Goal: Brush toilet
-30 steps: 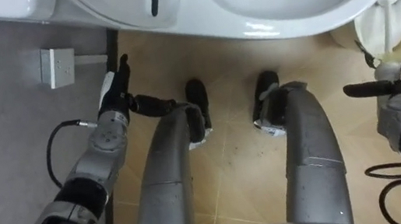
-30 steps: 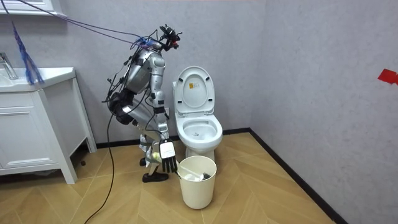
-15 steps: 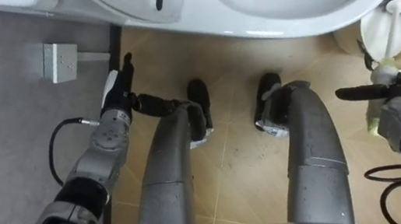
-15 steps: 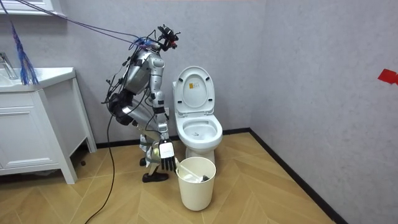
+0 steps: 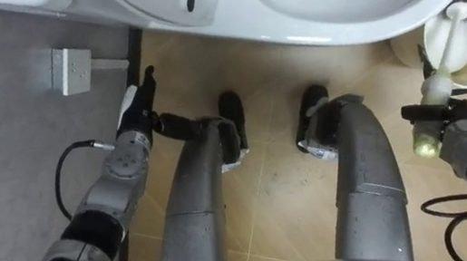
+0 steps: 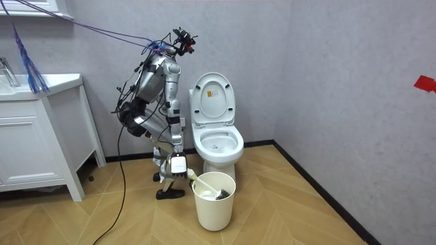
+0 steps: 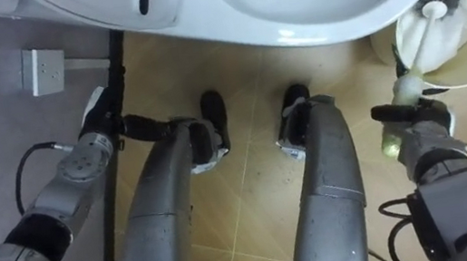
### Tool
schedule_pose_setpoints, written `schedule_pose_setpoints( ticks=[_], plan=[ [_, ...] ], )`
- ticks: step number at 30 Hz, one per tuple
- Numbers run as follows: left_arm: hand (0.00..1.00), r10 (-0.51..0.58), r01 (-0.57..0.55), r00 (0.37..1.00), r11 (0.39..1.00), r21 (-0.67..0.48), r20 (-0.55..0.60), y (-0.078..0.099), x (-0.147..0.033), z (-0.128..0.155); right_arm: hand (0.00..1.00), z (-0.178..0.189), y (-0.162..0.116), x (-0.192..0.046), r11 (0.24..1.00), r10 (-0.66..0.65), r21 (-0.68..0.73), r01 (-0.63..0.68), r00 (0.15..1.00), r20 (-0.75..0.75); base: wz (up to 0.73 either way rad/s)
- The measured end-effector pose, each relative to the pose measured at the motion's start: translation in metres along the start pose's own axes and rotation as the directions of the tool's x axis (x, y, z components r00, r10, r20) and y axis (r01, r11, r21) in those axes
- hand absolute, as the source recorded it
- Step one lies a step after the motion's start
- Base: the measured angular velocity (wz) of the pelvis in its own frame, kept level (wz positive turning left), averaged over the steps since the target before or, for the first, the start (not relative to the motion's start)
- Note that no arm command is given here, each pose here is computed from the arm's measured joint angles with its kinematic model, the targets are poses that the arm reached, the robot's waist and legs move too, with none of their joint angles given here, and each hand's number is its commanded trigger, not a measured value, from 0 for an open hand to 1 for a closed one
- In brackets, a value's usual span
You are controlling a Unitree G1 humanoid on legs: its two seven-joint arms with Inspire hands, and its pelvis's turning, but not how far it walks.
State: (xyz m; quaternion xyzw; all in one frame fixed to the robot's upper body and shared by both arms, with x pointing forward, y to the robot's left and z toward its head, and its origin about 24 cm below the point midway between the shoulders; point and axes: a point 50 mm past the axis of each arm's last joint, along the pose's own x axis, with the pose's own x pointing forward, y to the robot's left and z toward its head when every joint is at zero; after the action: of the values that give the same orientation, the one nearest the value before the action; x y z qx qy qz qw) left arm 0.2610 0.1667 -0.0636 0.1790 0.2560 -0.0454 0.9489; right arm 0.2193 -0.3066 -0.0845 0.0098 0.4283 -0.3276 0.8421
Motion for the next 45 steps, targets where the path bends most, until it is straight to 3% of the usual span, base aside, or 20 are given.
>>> schedule_pose_setpoints(
  ticks=[10, 20, 29, 37, 45],
  plan=[
    [0.00, -0.013, 0.013, 1.000, 1.000, 0.001, 0.000, -0.005, -0.003, -0.001, 1.00, -0.018, 0.006, -0.001, 0.986, 0.054, 0.164, -0.041, 0.995, -0.079, 0.00],
    [0.00, -0.049, 0.049, 0.997, 0.999, 0.001, -0.058, -0.016, -0.014, -0.024, 1.00, -0.050, 0.004, -0.004, 0.938, 0.118, 0.342, -0.054, 0.978, -0.171, -0.04],
    [0.00, -0.078, 0.074, 0.981, 0.997, -0.029, -0.177, -0.020, -0.031, -0.062, 1.00, -0.084, -0.001, -0.008, 0.900, 0.130, 0.436, -0.002, 0.955, -0.265, -0.04],
    [0.00, -0.104, 0.086, 0.960, 0.993, -0.079, -0.259, -0.018, -0.047, -0.090, 1.00, -0.115, -0.008, -0.015, 0.805, 0.134, 0.584, 0.102, 0.929, -0.346, 0.00],
    [0.00, -0.037, -0.043, 0.914, 0.982, -0.186, -0.404, -0.002, -0.078, -0.136, 1.00, -0.151, -0.033, -0.024, 0.786, 0.069, 0.580, 0.212, 0.903, -0.424, -0.02]
  ],
)
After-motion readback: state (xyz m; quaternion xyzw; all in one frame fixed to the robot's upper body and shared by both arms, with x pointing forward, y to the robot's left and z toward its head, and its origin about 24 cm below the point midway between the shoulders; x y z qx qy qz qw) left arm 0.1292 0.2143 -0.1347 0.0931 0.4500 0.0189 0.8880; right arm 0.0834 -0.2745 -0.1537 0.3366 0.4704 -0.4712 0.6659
